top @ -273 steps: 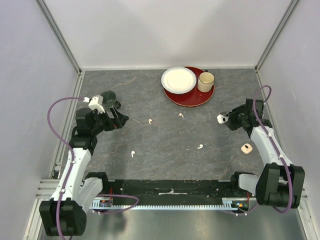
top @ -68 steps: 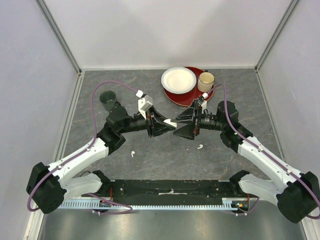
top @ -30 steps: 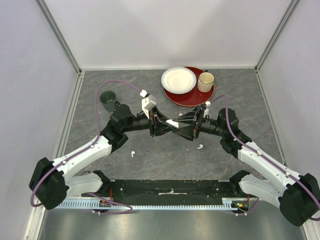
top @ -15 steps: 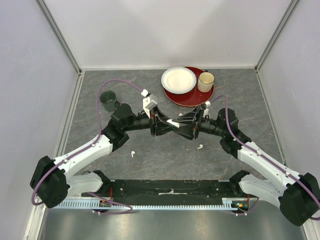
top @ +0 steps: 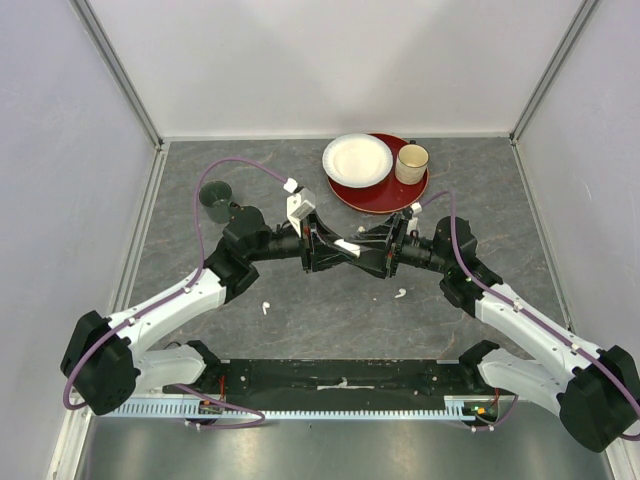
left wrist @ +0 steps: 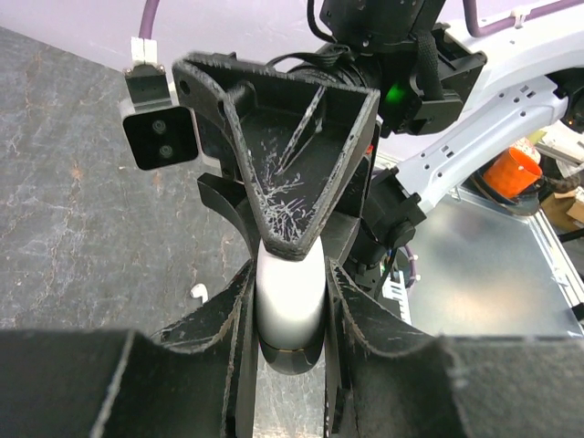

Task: Insert the wireless bluetooth earbuds into the charging case
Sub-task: Pick up the charging case at the center of the board.

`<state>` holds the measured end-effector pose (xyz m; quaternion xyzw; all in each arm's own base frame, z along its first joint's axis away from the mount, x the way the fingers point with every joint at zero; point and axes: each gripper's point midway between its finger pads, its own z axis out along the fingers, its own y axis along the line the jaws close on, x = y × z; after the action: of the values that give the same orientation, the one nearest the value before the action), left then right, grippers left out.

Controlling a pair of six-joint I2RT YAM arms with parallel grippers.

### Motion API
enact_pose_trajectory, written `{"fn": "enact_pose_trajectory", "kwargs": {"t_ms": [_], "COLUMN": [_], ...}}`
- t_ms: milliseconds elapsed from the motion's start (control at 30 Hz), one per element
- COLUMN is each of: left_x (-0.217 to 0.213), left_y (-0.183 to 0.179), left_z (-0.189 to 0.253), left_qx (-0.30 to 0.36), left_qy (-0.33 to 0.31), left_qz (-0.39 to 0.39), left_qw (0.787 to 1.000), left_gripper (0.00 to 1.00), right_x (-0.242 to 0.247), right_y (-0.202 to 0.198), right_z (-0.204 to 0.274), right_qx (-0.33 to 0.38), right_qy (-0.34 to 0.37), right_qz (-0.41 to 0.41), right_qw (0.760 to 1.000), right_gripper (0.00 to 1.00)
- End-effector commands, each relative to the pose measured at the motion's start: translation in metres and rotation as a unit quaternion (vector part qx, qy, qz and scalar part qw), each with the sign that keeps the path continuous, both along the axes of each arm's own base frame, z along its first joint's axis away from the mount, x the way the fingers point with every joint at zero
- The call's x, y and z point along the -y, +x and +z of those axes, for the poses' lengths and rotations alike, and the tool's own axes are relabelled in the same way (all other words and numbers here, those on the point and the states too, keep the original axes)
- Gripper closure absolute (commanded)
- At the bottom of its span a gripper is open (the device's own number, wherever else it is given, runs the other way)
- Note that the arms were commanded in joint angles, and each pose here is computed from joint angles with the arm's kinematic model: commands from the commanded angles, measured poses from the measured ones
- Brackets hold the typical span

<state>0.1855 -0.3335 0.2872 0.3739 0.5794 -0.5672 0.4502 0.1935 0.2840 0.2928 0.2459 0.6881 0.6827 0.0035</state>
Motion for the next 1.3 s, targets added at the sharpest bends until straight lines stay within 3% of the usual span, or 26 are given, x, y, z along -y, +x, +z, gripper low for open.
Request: {"fn": "enact_pose_trajectory", "kwargs": {"t_ms": [0,133,367,433,633,733,767,833,867,1200,1267], "left_x": [0.004,0.004,0.004,0.003,-0.007,-0.011,-0.012,-0.014,-0.015,-0.031,-0.029], "left_y": [-0.004,-0.003,0.001,0.002,0.007,0.007,0.008,0.009,0.009,0.004,0.003], "left_z": [0.022,0.022,0.022,0.022,0.032,0.035,0.034,0.034,0.034,0.036,0.035], "left_qx": [0.020,0.017,0.004,0.004,0.004,0.007,0.006,0.004,0.003,0.015,0.018], "left_qy": [-0.023,-0.022,-0.018,-0.019,-0.039,-0.046,-0.046,-0.048,-0.049,-0.076,-0.078], "left_qz": [-0.016,-0.015,0.001,0.008,0.050,0.064,0.068,0.073,0.078,0.108,0.101], "left_qw": [0.999,0.999,1.000,1.000,0.998,0.997,0.997,0.996,0.996,0.991,0.992], "left_gripper": [0.98,0.96,0.76,0.74,0.47,0.40,0.31,0.26,0.18,0.14,0.19], "right_x": [0.001,0.001,0.002,0.003,0.004,0.004,0.005,0.005,0.006,0.007,0.006], "right_y": [0.001,0.001,0.003,0.003,0.004,0.004,0.004,0.005,0.005,0.004,0.003], "right_z": [0.016,0.015,0.018,0.019,0.025,0.025,0.027,0.029,0.030,0.027,0.026], "right_qx": [0.010,0.007,0.010,0.011,0.013,0.011,0.014,0.011,0.012,0.006,0.002], "right_qy": [0.024,0.025,0.033,0.037,0.055,0.060,0.065,0.071,0.074,0.083,0.082], "right_qz": [-0.010,-0.011,-0.018,-0.019,-0.023,-0.023,-0.025,-0.027,-0.027,-0.026,-0.024], "right_qw": [1.000,1.000,0.999,0.999,0.998,0.998,0.997,0.997,0.997,0.996,0.996], "right_gripper": [0.56,0.73,1.00,1.00,1.00,1.00,1.00,1.00,1.00,1.00,1.00]}}
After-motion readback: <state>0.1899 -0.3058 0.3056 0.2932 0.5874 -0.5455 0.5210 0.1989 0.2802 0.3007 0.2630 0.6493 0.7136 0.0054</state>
